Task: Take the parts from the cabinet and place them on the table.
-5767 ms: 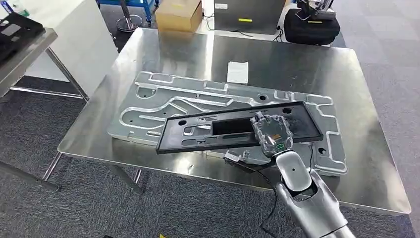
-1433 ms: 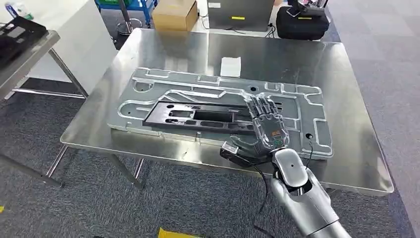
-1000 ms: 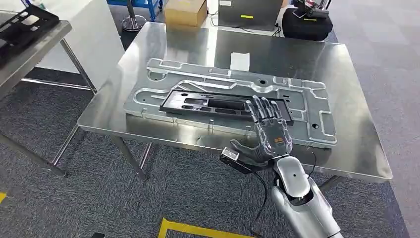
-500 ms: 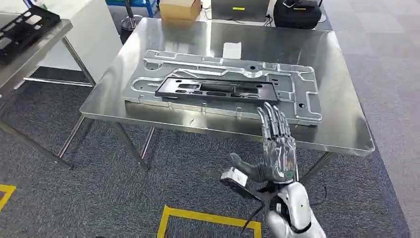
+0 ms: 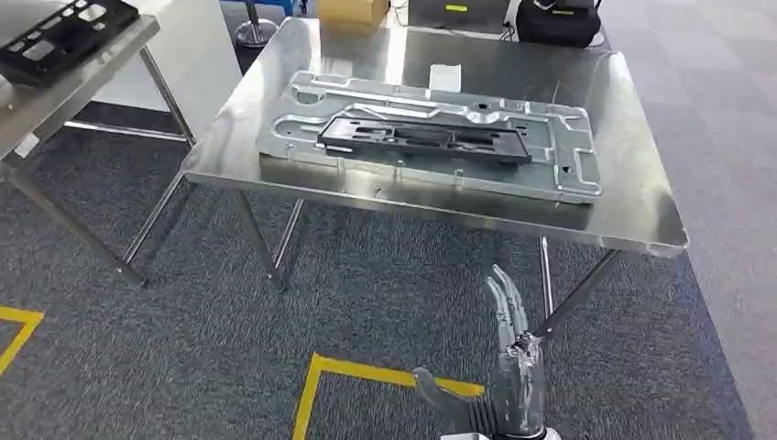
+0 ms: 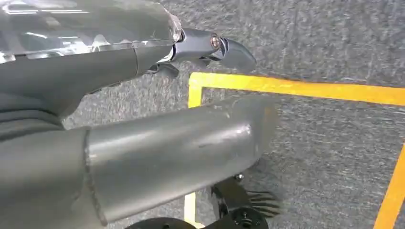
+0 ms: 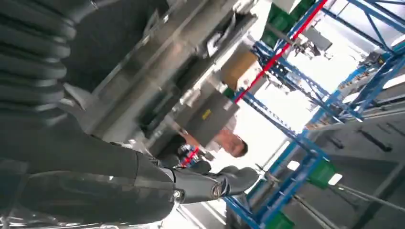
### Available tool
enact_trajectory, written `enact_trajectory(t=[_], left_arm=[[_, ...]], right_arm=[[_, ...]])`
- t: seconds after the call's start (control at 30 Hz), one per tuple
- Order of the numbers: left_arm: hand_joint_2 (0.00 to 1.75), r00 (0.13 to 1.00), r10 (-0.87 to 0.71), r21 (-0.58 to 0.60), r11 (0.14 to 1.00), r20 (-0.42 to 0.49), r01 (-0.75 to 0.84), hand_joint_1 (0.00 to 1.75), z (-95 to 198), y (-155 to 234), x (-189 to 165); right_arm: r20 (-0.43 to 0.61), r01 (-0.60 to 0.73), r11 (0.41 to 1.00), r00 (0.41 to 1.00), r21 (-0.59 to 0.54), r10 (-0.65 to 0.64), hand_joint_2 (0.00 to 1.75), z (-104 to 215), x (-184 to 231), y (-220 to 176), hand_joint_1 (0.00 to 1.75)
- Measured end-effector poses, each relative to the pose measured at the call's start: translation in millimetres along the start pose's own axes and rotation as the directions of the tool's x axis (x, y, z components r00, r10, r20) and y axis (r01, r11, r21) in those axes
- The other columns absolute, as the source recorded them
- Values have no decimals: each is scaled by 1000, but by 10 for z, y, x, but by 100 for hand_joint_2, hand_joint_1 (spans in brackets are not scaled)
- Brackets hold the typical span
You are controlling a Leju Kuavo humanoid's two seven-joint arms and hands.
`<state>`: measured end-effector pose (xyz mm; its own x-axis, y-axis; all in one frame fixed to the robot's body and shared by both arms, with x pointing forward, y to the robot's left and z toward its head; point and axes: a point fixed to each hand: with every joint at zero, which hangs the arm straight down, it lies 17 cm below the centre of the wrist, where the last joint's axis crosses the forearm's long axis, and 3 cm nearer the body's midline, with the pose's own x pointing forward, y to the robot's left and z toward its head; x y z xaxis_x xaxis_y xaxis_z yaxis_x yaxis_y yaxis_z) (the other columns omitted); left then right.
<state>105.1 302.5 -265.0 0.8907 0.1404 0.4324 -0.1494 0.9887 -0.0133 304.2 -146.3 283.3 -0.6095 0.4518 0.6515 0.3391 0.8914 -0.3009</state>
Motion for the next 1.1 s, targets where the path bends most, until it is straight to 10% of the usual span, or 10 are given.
enact_trajectory(t=[0.33,0.73,0.97,1.0,1.1], left_arm=[[0,999,47,7,999,-1,-47,0,10,-66,-31],[0,997,72,24,997,-8,-72,0,26,-42,-92],[0,996,85,24,996,-9,-84,0,34,-77,-115],[0,996,86,24,996,-9,-86,0,34,-79,-114],[0,995,95,26,995,-10,-95,0,38,-82,-126]], right_arm=[[-249,229,971,939,-66,-238,175,526,-460,-155,0],[-413,200,962,873,-184,-260,175,945,-1071,-523,0],[-626,112,959,737,-261,-256,175,1919,-2082,-963,0],[-658,87,963,715,-253,-238,0,2074,-2205,-1003,0],[-795,-1,978,582,-209,-169,0,2698,-2616,-1074,0]])
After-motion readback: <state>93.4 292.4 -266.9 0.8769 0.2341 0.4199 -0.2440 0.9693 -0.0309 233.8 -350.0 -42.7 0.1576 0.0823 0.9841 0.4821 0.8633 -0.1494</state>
